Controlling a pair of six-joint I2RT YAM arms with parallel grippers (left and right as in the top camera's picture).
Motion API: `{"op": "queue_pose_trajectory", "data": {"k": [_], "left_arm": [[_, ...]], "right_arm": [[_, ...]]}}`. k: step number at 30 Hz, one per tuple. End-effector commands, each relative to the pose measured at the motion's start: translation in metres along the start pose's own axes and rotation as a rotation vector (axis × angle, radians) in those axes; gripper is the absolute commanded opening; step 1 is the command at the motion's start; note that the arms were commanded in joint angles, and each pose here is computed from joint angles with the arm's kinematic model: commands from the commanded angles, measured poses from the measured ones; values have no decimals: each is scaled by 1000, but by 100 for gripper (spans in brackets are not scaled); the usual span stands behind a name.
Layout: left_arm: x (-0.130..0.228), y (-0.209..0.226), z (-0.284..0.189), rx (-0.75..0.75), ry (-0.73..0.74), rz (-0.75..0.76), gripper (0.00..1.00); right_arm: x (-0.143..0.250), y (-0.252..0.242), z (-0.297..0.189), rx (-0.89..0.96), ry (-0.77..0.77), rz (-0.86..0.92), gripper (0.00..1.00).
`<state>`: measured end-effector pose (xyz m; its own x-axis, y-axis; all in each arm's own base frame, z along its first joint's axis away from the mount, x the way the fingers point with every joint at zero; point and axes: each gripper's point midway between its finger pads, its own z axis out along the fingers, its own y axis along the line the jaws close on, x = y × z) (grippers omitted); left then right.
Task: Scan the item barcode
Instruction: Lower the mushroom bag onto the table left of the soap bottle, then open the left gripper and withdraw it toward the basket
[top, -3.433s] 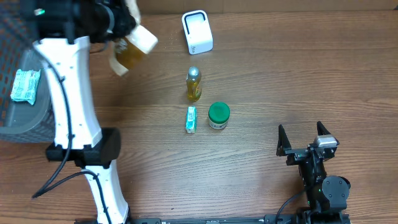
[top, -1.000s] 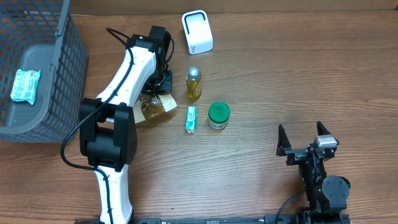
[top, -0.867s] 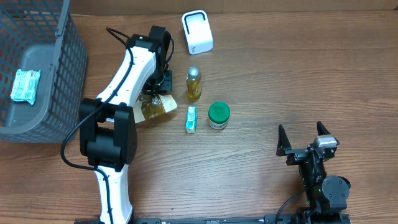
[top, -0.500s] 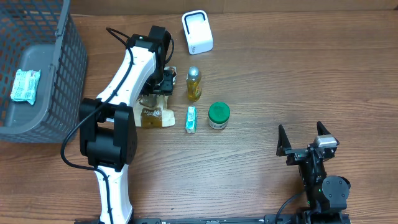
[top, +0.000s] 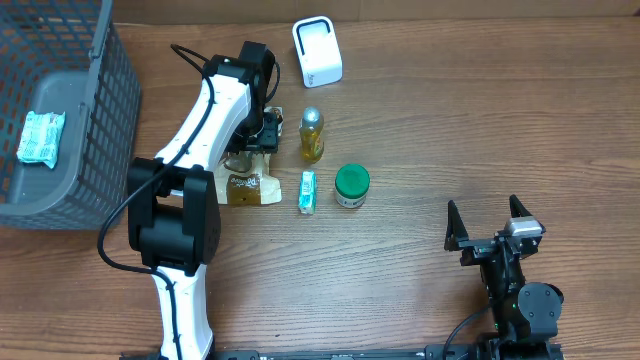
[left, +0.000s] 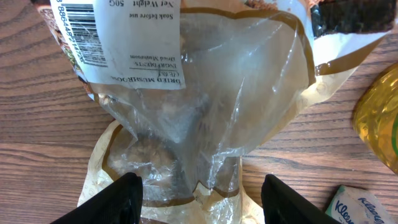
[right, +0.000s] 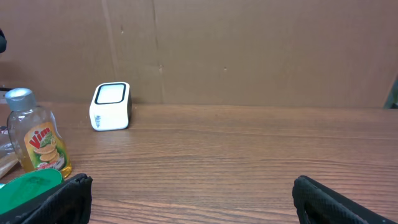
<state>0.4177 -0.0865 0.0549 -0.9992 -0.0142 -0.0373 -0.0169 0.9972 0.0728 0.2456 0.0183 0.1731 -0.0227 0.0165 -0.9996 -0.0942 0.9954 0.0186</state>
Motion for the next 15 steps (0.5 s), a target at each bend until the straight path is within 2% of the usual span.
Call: {"op": "queue_pose_trajectory", "data": {"k": [1,10,15], "left_arm": [[1,-1,-2,-4,-6,14,63],[2,0,-9,-7,1,72,66],[-27,3,-54,14,-112,54,68]], "right_arm": [[4,1,0,-3,4,-1,100],[4,1,0,-3,4,-1,100],[4,1,0,-3,4,-1,100]]}}
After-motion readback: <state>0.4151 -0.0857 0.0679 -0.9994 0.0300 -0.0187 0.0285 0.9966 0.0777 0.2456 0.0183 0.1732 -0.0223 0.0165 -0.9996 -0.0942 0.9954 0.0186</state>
